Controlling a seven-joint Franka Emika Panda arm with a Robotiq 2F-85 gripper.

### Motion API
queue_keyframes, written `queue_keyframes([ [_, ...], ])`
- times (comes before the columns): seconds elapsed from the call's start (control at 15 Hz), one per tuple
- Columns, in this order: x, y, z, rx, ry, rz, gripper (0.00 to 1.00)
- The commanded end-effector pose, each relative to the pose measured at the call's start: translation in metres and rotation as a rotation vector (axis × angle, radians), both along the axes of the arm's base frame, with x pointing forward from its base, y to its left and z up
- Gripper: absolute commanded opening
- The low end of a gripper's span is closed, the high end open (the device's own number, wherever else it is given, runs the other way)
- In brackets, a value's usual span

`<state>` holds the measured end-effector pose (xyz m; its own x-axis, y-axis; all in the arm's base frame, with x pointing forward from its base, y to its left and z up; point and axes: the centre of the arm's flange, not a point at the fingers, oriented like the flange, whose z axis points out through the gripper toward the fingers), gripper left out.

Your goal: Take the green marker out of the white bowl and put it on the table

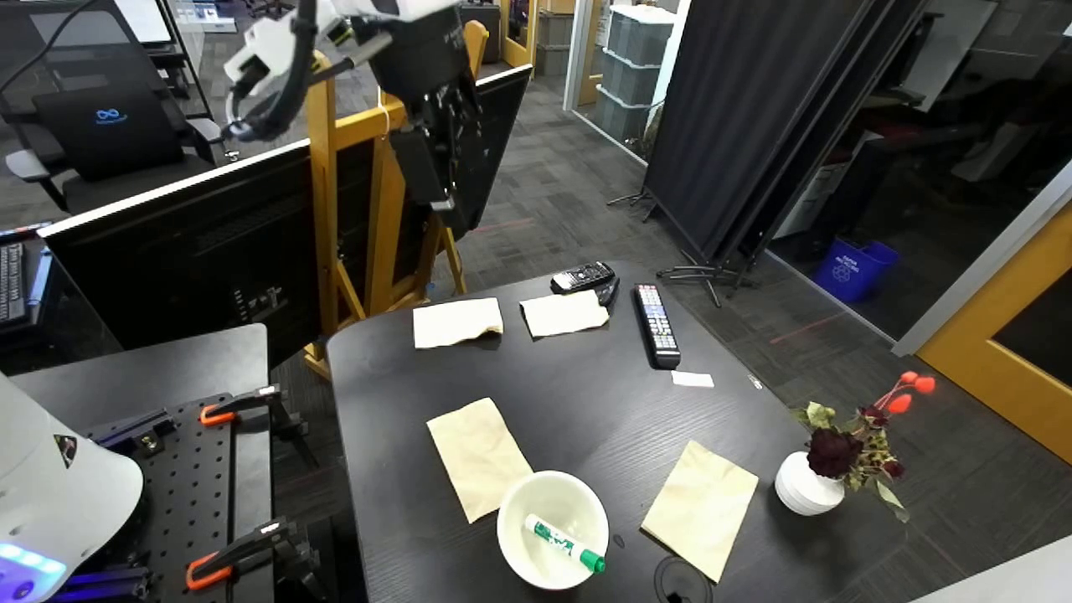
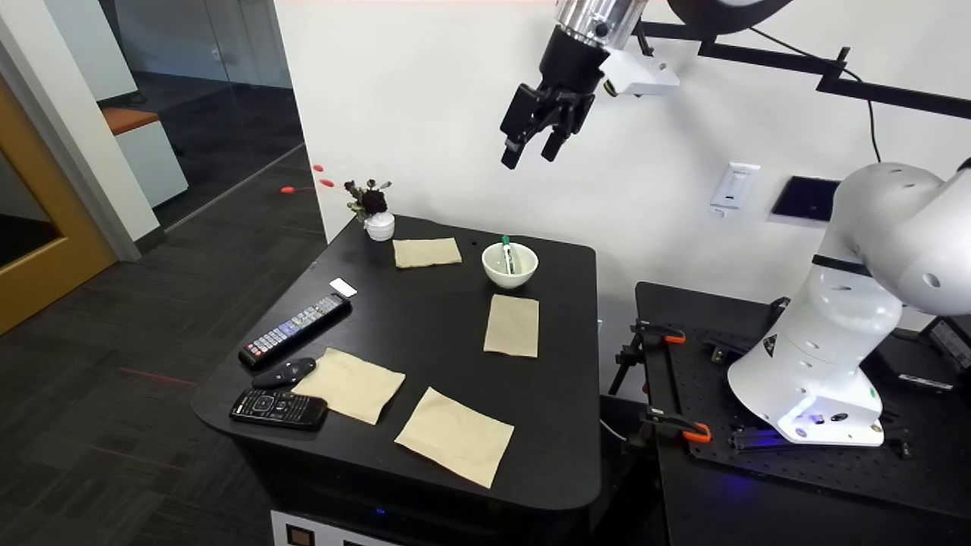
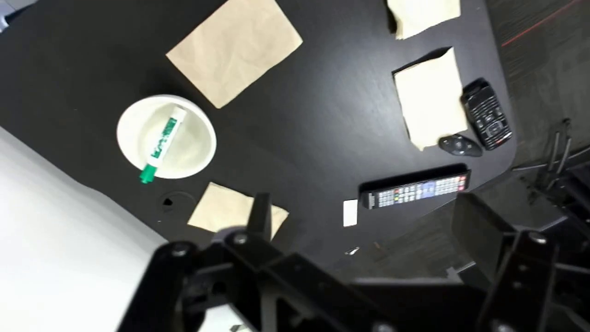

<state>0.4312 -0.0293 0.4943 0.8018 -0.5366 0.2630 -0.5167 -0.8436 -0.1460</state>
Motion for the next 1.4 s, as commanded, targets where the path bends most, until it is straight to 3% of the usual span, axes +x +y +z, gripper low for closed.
queue_keyframes([
  [0.0,-0.002,-0.036,-0.028,-0.045,0.002,-0.152,1.00],
  [0.47,-0.020,-0.111,-0.077,-0.112,0.041,-0.354,1.00],
  [1.0,0.034,-0.140,-0.145,-0.091,-0.101,-0.408,1.00],
  [1.33,0.047,-0.165,-0.174,-0.088,-0.046,-0.460,1.00],
])
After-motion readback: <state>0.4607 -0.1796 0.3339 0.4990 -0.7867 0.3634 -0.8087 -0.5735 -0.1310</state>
